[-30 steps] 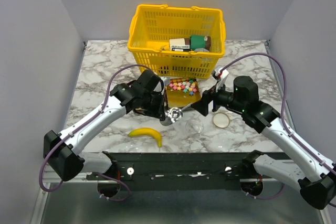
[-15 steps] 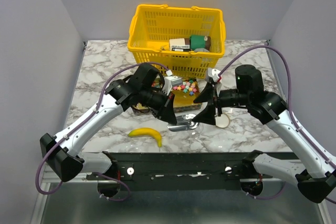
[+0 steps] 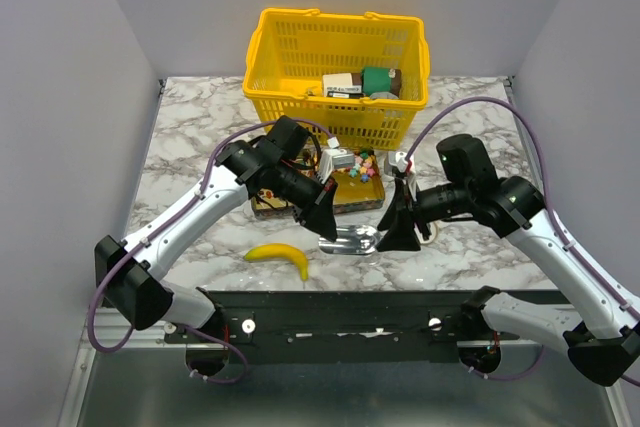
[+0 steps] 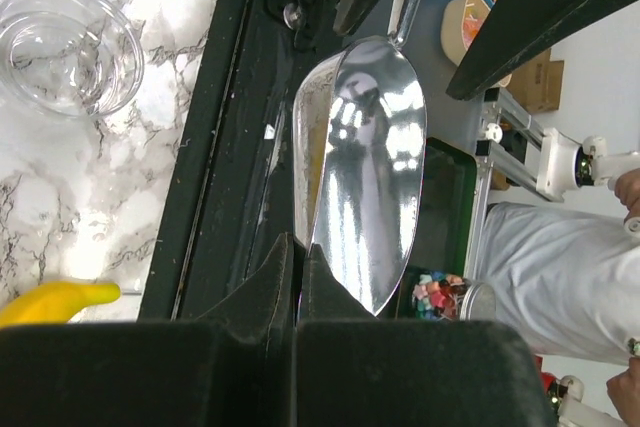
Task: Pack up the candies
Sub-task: Adjust the spatula.
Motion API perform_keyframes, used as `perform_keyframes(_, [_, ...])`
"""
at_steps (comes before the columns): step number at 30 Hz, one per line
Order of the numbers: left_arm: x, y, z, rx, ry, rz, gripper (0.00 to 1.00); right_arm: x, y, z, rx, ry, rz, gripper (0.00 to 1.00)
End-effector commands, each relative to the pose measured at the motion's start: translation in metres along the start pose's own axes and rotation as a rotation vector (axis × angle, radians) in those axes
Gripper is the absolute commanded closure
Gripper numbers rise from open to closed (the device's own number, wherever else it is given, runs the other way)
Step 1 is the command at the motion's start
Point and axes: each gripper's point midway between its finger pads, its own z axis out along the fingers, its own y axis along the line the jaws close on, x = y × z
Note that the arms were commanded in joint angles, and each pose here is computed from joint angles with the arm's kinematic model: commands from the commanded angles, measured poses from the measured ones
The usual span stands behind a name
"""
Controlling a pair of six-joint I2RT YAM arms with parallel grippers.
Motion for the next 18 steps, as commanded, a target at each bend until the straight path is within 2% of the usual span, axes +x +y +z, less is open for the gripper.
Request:
perform_keyframes(1, [-0.003, -0.016, -0.008, 0.079, -0.007, 0.062, 1.00, 0.016, 0.003, -0.003, 0.007, 0.064, 0.036, 0.40])
perform_keyframes(7, [-0.002, -0.018, -0.008, 0.100, -0.002, 0.049, 1.00, 0.024, -0.005, 0.001, 0.040, 0.095, 0.048, 0.42])
perform_keyframes(11, [-0.001, -0.020, -0.008, 0.107, -0.001, 0.048, 1.00, 0.025, -0.010, 0.004, 0.059, 0.098, 0.043, 0.60])
perform_keyframes(18, [-0.006, -0.019, -0.007, 0.105, -0.011, 0.053, 1.00, 0.025, -0.009, 0.012, 0.031, 0.102, 0.080, 0.75])
